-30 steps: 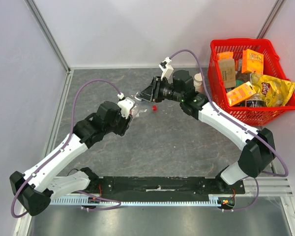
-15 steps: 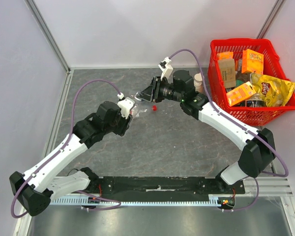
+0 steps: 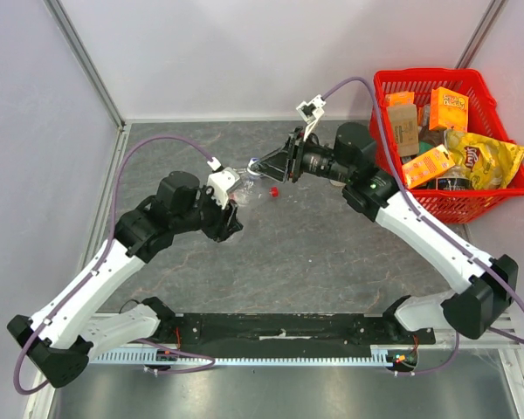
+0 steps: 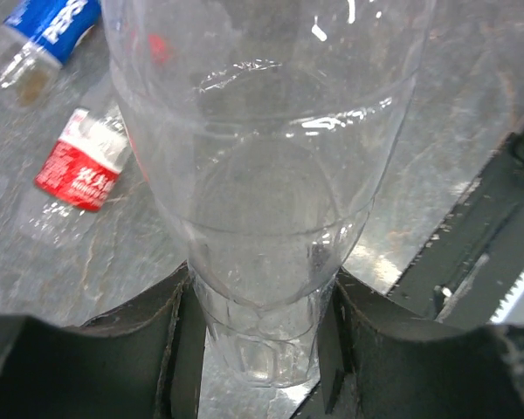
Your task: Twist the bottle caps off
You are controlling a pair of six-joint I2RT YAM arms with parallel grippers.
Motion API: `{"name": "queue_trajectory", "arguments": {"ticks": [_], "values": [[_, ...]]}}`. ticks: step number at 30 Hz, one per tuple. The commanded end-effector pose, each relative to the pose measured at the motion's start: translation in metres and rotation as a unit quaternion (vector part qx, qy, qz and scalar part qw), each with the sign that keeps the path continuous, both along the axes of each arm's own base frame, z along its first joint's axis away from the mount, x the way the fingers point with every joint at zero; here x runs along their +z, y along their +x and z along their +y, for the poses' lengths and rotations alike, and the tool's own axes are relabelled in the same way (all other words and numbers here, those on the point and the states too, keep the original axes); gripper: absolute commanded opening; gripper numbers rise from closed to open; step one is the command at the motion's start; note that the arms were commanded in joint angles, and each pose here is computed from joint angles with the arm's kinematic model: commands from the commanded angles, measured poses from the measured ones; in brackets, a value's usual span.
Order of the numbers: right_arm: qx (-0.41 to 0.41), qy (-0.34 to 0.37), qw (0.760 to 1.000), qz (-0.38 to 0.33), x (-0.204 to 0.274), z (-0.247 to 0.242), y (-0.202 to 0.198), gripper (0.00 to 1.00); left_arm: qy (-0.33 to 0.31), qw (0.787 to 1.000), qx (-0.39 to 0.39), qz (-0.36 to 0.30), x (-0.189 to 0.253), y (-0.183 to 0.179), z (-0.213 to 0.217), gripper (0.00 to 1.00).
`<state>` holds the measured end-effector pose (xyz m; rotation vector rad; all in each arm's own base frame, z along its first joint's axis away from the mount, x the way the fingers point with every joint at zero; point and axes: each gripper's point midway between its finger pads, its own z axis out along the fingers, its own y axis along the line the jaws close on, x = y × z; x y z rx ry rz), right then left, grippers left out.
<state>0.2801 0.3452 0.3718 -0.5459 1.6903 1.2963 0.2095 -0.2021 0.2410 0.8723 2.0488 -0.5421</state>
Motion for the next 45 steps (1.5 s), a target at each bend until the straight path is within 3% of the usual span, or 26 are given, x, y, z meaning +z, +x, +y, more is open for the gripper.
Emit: {"name": "queue_trajectory", "arguments": {"ticks": [1,13,32,45], "values": [[0.099,0.051,0.989,-0.097,0.046,0.003,-0.045,0.00,-0.061,0.990,-0.125,0.012,0.028,-0.036,-0.030,0.06],[0.220,0.101,0.953,-0.182,0.083,-0.015,-0.111,0.00,-0.151,0.944,-0.293,0.020,0.081,-0.095,-0.049,0.06],[0.285,0.141,0.908,-0.272,0.122,-0.045,-0.168,0.00,-0.230,0.883,-0.409,0.031,0.123,-0.143,-0.051,0.05],[0.307,0.159,0.893,-0.289,0.132,-0.054,-0.185,0.00,-0.237,0.869,-0.429,0.064,0.117,-0.149,-0.054,0.06]]}}
